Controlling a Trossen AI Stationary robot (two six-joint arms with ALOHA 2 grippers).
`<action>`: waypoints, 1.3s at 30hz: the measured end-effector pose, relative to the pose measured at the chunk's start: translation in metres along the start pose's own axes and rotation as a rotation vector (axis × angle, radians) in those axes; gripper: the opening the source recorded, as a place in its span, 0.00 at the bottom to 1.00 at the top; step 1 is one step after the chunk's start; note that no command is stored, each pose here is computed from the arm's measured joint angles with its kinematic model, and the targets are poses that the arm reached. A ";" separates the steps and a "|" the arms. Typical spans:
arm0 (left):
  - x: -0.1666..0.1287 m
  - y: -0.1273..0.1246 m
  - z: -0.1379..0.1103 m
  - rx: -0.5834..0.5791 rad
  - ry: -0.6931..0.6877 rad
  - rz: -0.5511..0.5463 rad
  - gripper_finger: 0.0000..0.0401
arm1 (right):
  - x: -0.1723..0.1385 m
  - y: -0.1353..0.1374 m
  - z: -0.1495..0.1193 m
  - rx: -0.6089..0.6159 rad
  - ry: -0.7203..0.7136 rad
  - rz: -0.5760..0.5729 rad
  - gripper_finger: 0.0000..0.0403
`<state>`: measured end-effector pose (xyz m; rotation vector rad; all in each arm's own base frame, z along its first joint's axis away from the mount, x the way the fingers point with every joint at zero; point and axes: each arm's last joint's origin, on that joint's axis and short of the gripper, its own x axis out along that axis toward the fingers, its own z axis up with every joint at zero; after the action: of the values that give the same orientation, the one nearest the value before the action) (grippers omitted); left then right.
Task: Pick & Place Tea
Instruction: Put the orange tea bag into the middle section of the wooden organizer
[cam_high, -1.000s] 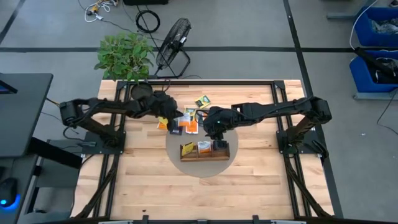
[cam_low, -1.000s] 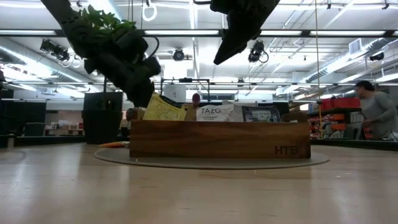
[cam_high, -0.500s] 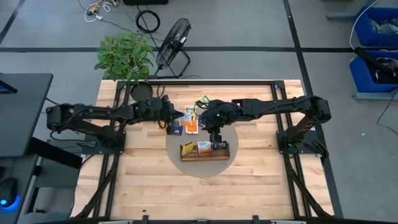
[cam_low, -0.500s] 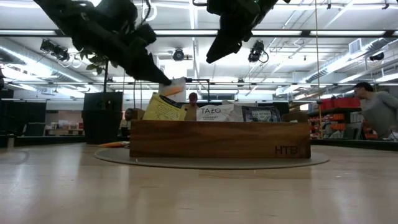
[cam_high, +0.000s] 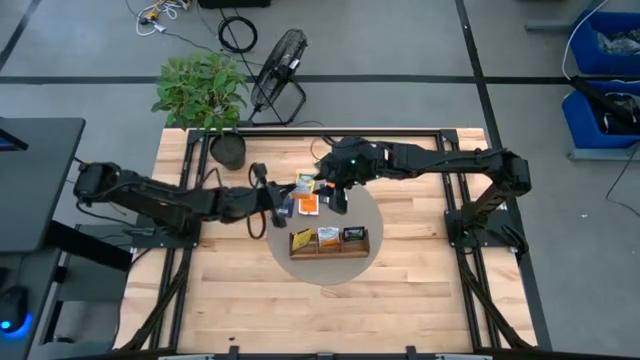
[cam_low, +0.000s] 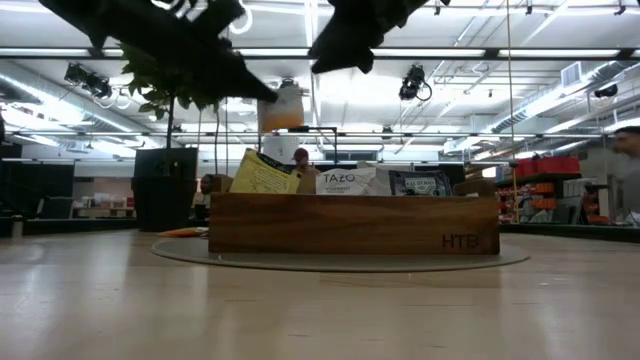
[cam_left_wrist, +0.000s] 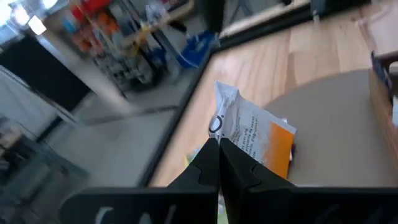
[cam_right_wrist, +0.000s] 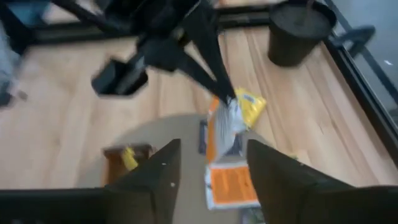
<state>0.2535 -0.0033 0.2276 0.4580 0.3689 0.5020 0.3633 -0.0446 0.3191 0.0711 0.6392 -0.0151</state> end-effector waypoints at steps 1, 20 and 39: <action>-0.002 -0.002 0.003 0.021 -0.015 0.016 0.01 | -0.001 0.000 0.002 0.000 -0.005 0.007 0.54; -0.016 -0.007 0.024 0.068 -0.150 0.109 0.00 | -0.002 0.004 0.014 0.032 -0.121 0.019 0.64; -0.019 -0.004 0.032 0.047 -0.213 0.134 0.01 | -0.003 0.004 0.017 0.060 -0.150 -0.004 0.42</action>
<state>0.2538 -0.0268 0.2561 0.5786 0.1459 0.5692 0.3715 -0.0422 0.3346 0.1254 0.4885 -0.0430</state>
